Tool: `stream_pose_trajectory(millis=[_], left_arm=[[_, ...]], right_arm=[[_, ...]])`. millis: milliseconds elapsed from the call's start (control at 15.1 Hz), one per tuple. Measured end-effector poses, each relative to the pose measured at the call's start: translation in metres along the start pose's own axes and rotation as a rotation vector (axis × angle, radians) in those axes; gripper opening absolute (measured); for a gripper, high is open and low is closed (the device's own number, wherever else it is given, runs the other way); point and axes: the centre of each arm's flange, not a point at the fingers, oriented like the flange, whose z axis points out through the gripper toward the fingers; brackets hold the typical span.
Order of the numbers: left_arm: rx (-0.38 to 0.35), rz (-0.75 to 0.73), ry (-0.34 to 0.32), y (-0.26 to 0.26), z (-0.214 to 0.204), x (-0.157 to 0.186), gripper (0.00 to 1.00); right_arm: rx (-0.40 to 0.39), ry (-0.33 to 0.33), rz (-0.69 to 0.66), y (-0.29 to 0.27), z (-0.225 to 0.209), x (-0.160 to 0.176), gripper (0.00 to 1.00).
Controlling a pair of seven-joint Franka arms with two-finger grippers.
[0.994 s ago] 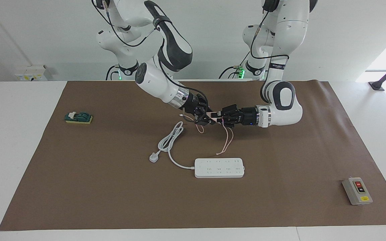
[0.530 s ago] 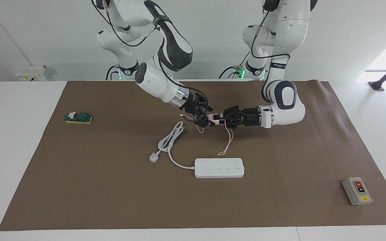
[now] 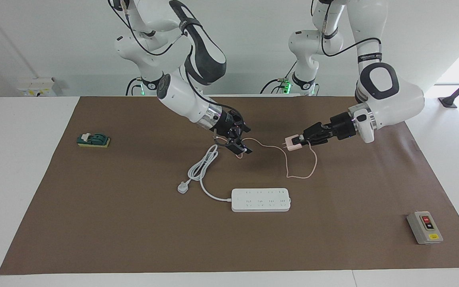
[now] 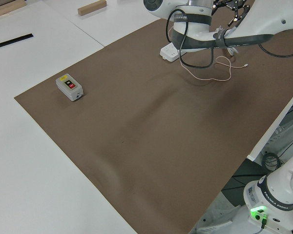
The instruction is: Plug charger into power strip
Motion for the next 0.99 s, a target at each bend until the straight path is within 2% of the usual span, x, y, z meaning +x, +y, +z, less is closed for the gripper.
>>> stream_pose_trajectory(millis=[265, 464, 663, 994], left_arm=[[0.308, 0.024, -0.012, 0.036, -0.051, -0.016, 0.31], [0.464, 0.002, -0.006, 0.032, -0.066, -0.019, 0.31], [0.543, -0.015, 0.002, 0.016, -0.075, -0.015, 0.31], [0.657, -0.080, 0.091, 0.010, -0.082, -0.008, 0.31]], right_arm=[[0.065, 0.003, 0.009, -0.021, -0.052, 0.010, 1.00], [0.073, 0.047, -0.005, -0.033, -0.097, 0.026, 1.00], [0.054, 0.101, -0.017, -0.038, -0.139, 0.044, 1.00], [-0.026, 0.221, -0.114, -0.029, -0.198, 0.066, 1.00]])
